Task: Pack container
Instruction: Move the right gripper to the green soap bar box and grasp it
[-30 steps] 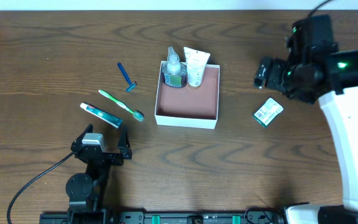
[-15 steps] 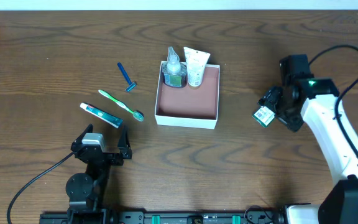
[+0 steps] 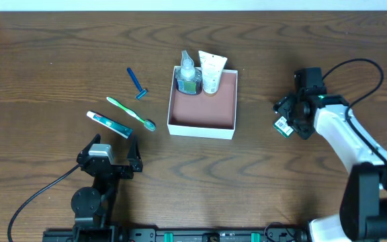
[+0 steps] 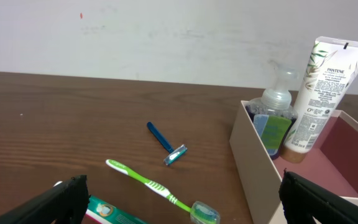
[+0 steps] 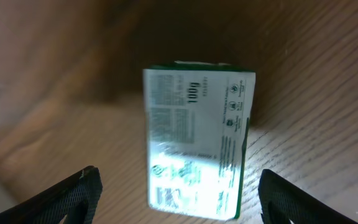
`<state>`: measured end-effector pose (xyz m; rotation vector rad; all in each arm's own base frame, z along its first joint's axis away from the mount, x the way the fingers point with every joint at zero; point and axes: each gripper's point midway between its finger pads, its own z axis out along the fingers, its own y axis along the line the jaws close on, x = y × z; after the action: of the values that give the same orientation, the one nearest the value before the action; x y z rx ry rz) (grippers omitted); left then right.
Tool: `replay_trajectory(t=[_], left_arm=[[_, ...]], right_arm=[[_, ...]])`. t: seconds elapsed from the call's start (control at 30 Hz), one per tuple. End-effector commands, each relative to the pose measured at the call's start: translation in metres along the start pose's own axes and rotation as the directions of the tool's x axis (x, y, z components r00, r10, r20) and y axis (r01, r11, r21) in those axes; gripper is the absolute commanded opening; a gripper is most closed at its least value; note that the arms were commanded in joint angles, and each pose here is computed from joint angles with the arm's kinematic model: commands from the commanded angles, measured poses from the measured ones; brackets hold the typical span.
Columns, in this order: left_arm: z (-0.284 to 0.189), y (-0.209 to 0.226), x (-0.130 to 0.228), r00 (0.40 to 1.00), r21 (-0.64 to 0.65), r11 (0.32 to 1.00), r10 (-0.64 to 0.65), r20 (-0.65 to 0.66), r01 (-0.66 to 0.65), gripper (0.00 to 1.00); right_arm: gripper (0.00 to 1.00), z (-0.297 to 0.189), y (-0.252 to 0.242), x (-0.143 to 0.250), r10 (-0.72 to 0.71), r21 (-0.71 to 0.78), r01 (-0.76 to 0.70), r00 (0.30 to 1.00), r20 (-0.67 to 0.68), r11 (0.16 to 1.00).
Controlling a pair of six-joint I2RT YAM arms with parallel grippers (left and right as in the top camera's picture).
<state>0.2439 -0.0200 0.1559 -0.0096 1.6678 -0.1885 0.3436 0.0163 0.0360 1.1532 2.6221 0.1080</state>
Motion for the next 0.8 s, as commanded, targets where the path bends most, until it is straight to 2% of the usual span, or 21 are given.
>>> replay_trajectory(t=[0.0,0.2,0.3,0.4,0.67,0.77], left_arm=[[0.001,-0.001,0.016,0.999,0.011,1.0,-0.006,-0.047,0.007,0.98],[0.001,-0.001,0.016,0.999,0.011,1.0,-0.006,-0.047,0.007,0.98],[0.001,-0.001,0.016,0.999,0.011,1.0,-0.006,-0.047,0.007,0.98],[0.001,-0.001,0.016,0.999,0.011,1.0,-0.007,-0.05,0.007,0.98],[0.001,-0.001,0.017,0.998,0.011,1.0,-0.007,-0.054,0.008,0.98],[0.001,-0.001,0.017,0.998,0.011,1.0,-0.007,-0.054,0.008,0.98]], right_arm=[[0.82,0.017,-0.014,0.0,0.025,0.054,-0.023,0.999,-0.021,0.998],[0.82,0.038,-0.022,0.003,0.036,0.093,-0.031,0.998,-0.049,0.995],[0.77,0.043,-0.023,0.003,0.036,0.095,-0.031,0.998,-0.054,0.995],[0.63,0.046,-0.023,0.006,0.006,0.094,0.001,0.997,-0.073,0.996],[0.35,0.046,-0.02,0.009,-0.081,0.07,0.088,0.992,-0.1,0.994],[0.29,0.044,-0.007,0.01,-0.139,0.003,0.14,0.984,-0.114,0.99]])
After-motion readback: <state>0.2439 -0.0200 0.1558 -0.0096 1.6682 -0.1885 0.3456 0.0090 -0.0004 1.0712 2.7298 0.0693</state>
